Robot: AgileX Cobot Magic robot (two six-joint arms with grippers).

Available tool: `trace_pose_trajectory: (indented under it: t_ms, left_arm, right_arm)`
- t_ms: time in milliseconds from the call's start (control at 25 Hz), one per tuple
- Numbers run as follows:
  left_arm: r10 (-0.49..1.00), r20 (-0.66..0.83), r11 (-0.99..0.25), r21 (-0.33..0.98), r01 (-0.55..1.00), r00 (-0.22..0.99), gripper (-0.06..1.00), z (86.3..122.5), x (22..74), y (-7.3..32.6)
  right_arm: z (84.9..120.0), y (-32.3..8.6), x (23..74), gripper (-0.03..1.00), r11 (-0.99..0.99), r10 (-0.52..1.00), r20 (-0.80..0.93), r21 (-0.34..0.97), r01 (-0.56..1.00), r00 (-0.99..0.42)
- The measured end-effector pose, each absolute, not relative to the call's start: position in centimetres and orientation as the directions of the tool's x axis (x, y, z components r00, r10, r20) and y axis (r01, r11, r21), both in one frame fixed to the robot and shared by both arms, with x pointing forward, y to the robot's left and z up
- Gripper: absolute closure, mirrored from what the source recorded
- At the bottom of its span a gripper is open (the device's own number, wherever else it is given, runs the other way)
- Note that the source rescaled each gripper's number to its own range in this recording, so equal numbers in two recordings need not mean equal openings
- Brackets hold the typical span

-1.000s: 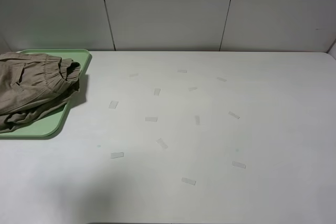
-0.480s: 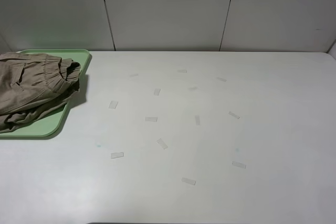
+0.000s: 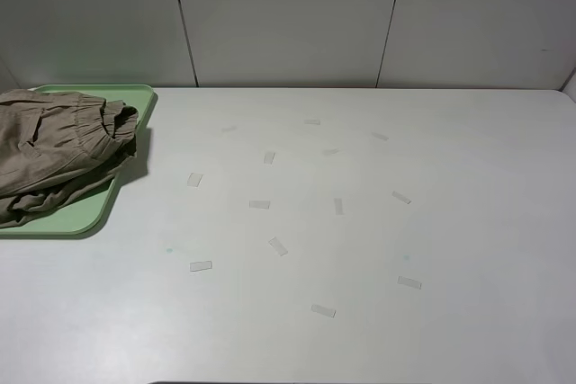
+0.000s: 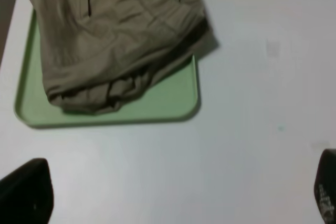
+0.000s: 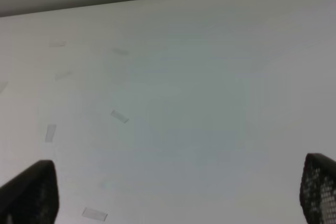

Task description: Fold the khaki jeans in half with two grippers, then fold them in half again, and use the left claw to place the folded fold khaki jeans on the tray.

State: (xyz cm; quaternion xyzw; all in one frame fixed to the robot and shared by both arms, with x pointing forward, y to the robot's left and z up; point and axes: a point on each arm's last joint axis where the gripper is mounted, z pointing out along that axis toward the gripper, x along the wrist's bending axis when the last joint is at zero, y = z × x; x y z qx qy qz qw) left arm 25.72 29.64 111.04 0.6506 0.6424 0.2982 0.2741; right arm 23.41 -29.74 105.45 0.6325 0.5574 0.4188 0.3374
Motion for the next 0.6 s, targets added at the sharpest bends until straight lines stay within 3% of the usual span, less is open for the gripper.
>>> trace_pose_trajectory:
  t_ms: [280, 600]
  left_arm:
    - [1.0, 0.016, -0.019, 0.737, 0.675, 0.01, -0.05, 108.2, 24.2, 29.2]
    - [0.999, 0.047, -0.034, 0.822, 0.569, -0.008, -0.05, 105.2, 22.4, 29.1]
  right_arm:
    - [105.5, -29.7, 23.4, -0.03, -0.151, 0.988, 0.154, 0.894, 0.423, 0.028]
    - [105.5, -29.7, 23.4, -0.03, -0.151, 0.988, 0.154, 0.894, 0.423, 0.028]
